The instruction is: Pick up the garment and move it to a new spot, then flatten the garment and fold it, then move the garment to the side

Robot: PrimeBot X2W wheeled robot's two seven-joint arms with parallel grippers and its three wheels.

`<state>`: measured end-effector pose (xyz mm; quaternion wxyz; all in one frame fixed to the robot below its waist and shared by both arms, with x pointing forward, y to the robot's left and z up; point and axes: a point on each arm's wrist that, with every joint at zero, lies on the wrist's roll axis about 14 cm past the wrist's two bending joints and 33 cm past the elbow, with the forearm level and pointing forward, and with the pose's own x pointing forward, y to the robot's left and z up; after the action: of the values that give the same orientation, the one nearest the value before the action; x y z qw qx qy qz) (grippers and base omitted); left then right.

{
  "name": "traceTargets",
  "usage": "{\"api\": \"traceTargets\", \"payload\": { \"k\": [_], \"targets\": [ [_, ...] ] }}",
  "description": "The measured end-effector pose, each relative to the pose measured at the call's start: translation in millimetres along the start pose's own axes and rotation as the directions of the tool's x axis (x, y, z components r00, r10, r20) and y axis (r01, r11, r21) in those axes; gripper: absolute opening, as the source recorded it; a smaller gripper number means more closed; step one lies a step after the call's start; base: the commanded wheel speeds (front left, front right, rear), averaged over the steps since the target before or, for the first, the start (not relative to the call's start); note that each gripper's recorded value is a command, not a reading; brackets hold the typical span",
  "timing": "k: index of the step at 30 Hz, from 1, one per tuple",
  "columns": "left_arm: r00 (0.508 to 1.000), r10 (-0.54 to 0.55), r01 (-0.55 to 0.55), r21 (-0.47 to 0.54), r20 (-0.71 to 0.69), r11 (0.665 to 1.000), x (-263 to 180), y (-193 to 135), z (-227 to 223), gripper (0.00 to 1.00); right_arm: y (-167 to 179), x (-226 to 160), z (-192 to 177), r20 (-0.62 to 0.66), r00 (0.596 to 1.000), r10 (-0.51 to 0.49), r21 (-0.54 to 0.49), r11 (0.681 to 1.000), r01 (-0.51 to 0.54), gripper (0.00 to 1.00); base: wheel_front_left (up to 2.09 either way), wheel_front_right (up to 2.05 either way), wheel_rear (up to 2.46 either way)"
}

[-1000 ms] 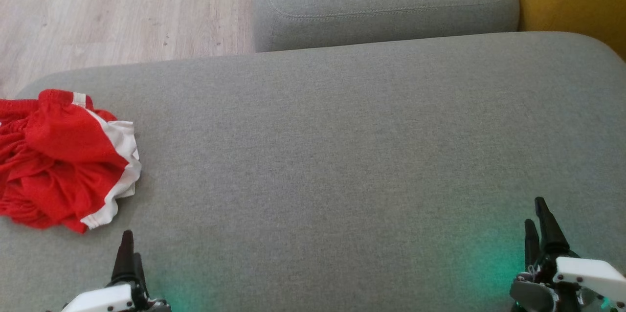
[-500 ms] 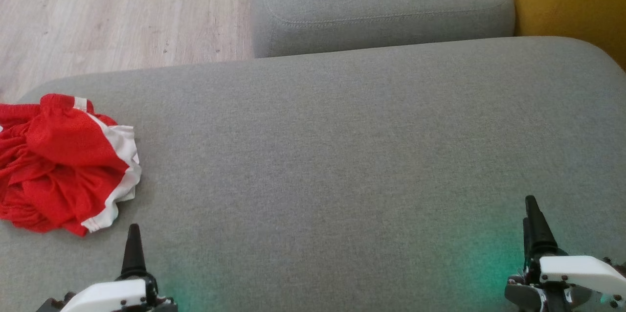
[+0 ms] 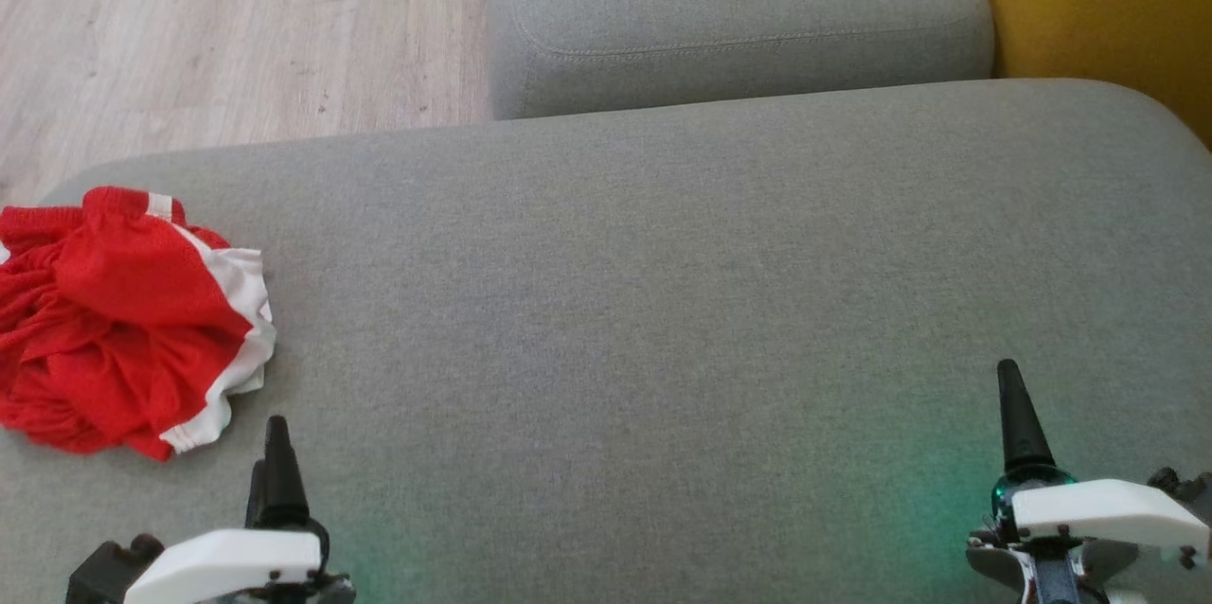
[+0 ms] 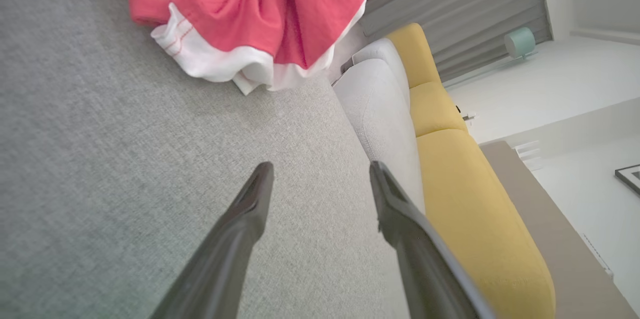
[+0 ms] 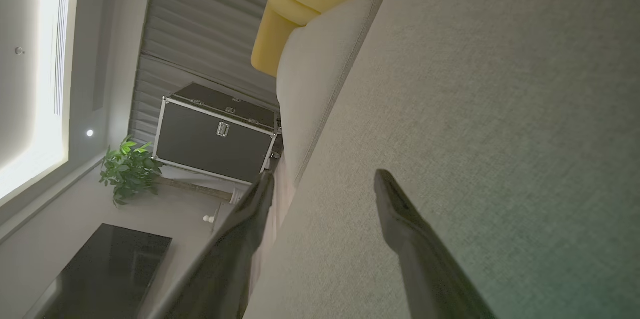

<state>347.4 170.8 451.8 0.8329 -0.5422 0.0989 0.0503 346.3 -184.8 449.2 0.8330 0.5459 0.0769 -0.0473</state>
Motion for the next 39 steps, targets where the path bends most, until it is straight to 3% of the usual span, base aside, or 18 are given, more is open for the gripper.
{"api": "traceTargets", "payload": {
  "k": [20, 30, 39],
  "targets": [
    [1.000, 0.001, -0.004, 0.253, 0.012, 0.967, -6, -10, -10, 1.00, 18, -2, -11, -0.017, 0.998, 0.062, -0.245, 0.967, -0.064, 1.00, 0.00, 0.00, 0.00],
    [0.999, -0.021, 0.002, 0.379, 0.045, 0.926, -10, -15, -7, 1.00, 28, -4, -17, -0.028, 0.995, 0.100, -0.372, 0.923, -0.103, 1.00, 0.00, 0.00, 0.00],
    [0.996, -0.046, 0.001, 0.498, 0.078, 0.867, -15, -22, -5, 1.00, 38, -4, -23, -0.046, 0.989, 0.139, -0.481, 0.865, -0.144, 1.00, 0.00, 0.00, 0.00]
  ]
}}
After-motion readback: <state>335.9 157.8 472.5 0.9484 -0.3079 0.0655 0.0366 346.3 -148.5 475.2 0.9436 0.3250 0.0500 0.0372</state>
